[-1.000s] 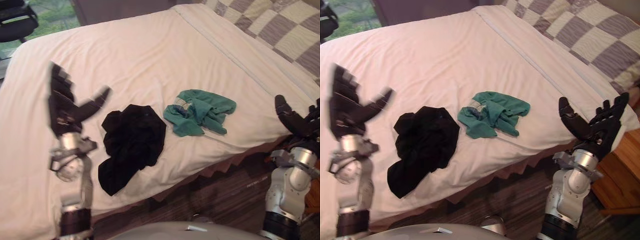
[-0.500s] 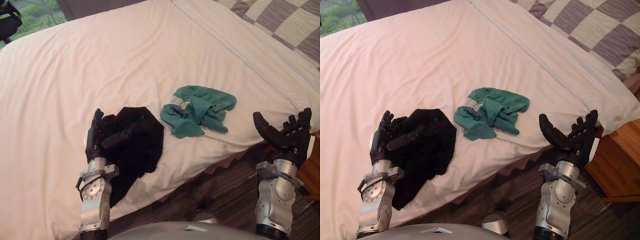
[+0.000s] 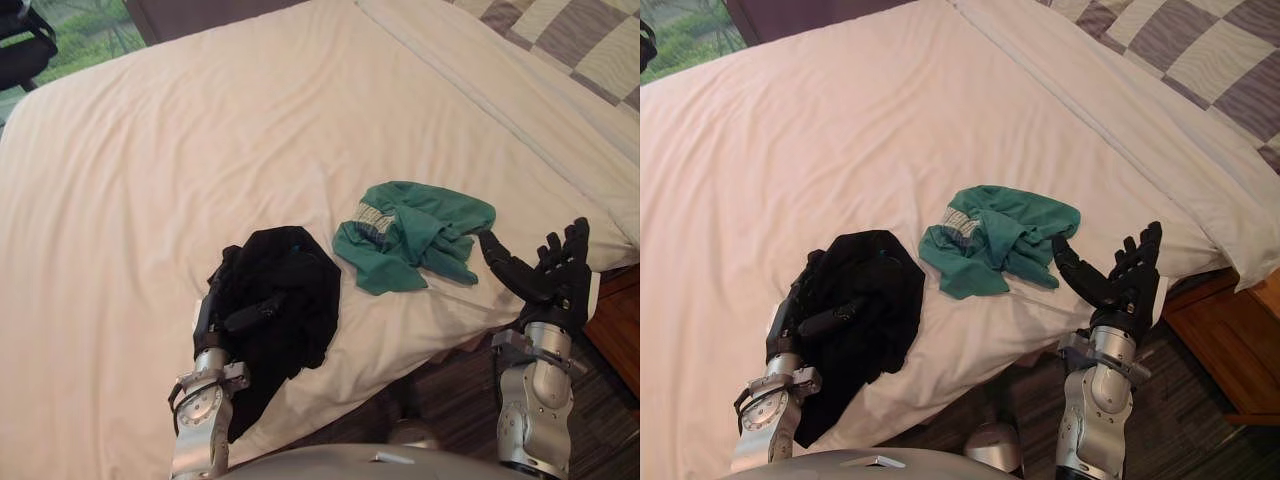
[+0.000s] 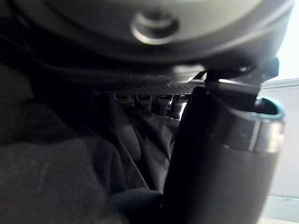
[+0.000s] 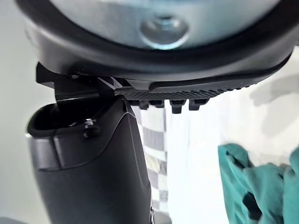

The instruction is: Tidy up the quilt and then pick up the clothes from the bed and put them into the laundry hamper

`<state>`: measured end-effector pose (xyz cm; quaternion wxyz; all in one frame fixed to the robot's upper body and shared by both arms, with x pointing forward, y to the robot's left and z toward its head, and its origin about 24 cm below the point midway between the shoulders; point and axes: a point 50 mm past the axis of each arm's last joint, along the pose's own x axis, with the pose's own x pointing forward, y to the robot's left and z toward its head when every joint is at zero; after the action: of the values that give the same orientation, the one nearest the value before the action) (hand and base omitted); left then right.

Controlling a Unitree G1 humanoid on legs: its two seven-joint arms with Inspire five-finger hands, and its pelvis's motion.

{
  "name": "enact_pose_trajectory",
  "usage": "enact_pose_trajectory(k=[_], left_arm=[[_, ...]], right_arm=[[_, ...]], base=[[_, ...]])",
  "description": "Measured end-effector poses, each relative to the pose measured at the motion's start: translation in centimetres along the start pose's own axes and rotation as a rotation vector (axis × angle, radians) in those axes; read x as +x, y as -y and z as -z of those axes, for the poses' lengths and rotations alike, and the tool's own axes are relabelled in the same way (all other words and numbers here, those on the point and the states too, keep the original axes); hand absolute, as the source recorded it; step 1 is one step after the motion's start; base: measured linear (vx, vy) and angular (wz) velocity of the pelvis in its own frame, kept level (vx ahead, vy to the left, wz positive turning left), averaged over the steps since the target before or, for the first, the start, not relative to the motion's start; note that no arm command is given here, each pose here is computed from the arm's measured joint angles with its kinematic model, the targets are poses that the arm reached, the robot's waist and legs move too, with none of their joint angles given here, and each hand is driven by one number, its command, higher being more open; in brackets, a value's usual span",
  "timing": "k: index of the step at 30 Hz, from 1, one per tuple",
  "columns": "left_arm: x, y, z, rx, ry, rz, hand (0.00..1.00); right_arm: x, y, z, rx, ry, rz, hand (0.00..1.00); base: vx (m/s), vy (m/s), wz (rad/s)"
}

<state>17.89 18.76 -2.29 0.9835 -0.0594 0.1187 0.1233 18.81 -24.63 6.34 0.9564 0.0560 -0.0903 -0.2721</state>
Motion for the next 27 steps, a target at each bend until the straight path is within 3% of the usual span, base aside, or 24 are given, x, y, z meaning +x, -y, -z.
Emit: enact_pose_trajectory(k=[7,12,15,18,23,27], left_arm=[[0.6,-0.8,1.2,0.083,-0.021,-0.009,0.0],[1.1,-0.2,1.6,0.136,-0.04,0.083,0.0],[1.6,1.0,1.6,0.137,-0.039,0.152,0.0],[2.0,0.5,0.9,0.181,-0.007,0.188,0.0],[2.4,2.7,-0.6,0.155,0.055,0.318,0.0],[2.6,3.2,-2.6,0.128,0.148,0.376,0.0]], right_arm=[[0.4,-1.4,-1.0,0.038,0.047,-0.052,1.0],[0.7,-1.9,-1.3,0.022,0.062,-0.085,1.0],[2.3,-2.7,-2.7,-0.082,0.142,-0.171,1.0],[3.6,-3.6,-3.2,-0.204,0.189,-0.241,1.0],[7.4,-4.7,-1.5,-0.362,0.115,-0.333,1.0],[8.0,-5.6,1.7,-0.502,-0.009,-0.414,1.0]], base=[[0.0,-0.042,-0.14],[0.02,-0.052,0.02],[0.03,-0.074,0.08],[0.06,-0.149,0.39],[-0.02,-0.02,0.32],[-0.07,0.022,0.28]])
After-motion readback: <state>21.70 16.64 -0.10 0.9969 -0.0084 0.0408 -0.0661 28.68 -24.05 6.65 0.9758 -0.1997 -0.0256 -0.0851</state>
